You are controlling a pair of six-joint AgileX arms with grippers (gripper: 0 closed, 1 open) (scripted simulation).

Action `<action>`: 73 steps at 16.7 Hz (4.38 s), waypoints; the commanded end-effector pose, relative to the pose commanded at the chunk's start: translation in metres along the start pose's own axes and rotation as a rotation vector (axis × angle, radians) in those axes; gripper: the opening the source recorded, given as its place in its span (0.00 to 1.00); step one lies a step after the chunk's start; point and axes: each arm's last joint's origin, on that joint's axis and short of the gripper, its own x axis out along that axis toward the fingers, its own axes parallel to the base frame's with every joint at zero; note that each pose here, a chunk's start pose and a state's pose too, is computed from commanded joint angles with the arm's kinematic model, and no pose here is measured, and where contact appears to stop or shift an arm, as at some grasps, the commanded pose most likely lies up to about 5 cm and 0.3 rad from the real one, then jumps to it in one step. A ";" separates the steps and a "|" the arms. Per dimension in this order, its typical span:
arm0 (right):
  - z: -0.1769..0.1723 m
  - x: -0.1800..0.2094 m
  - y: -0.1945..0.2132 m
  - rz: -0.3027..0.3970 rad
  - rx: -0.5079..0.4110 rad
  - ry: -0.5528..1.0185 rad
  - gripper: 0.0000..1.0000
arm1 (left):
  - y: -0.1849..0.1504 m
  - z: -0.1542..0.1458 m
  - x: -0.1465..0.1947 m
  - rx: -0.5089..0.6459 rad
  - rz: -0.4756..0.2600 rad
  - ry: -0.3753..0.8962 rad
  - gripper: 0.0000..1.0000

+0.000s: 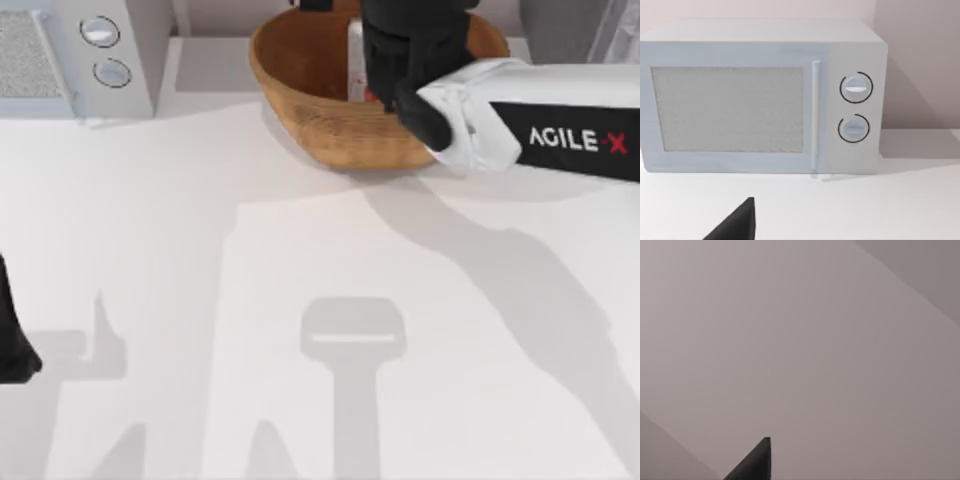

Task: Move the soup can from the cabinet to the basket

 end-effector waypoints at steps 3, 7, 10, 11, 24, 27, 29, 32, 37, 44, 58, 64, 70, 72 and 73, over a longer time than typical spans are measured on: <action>0.000 0.000 0.000 0.000 0.000 0.000 1.00 | 0.000 0.000 0.000 0.000 0.000 0.000 1.00; 0.000 0.000 0.000 0.000 0.000 0.000 1.00 | 0.000 0.000 0.000 0.000 0.000 0.000 1.00; 0.000 0.000 0.000 0.000 0.000 0.000 1.00 | 0.000 0.000 0.000 0.000 0.000 0.000 1.00; 0.000 0.000 0.000 0.000 0.000 0.000 1.00 | 0.000 0.000 0.000 0.000 0.000 0.000 1.00; 0.000 0.000 0.000 0.000 0.000 0.000 1.00 | 0.000 0.000 0.000 0.000 0.000 0.000 1.00; 0.000 0.000 0.000 0.000 0.000 0.000 1.00 | 0.000 0.000 0.000 0.000 0.000 0.000 1.00; 0.000 -0.001 0.001 0.002 0.000 0.000 1.00 | 0.000 0.000 0.000 0.000 0.000 0.000 1.00; 0.009 -0.006 -0.015 0.019 -0.001 0.007 1.00 | 0.000 0.000 0.000 0.000 0.000 0.000 1.00; 0.040 -0.048 -0.091 0.070 -0.010 0.050 1.00 | 0.000 0.000 0.000 0.000 0.000 0.000 1.00; 0.058 -0.201 -0.216 0.099 0.013 0.033 1.00 | 0.000 0.000 0.000 0.000 0.000 0.000 1.00; -0.070 -0.321 -0.271 -0.004 0.001 -0.018 1.00 | 0.000 0.000 0.000 0.000 0.000 0.000 1.00; -0.067 -0.320 -0.271 0.000 0.002 -0.024 1.00 | 0.000 0.000 0.000 0.000 0.000 0.000 1.00; -0.037 -0.305 -0.292 -0.001 -0.012 -0.076 1.00 | 0.000 0.000 0.000 0.000 0.000 0.000 1.00; -0.029 -0.294 -0.307 -0.004 -0.018 -0.074 1.00 | 0.000 0.000 0.000 0.000 0.000 0.000 1.00; -0.026 -0.287 -0.317 -0.005 -0.020 -0.069 1.00 | 0.000 0.000 0.000 0.000 0.000 0.000 1.00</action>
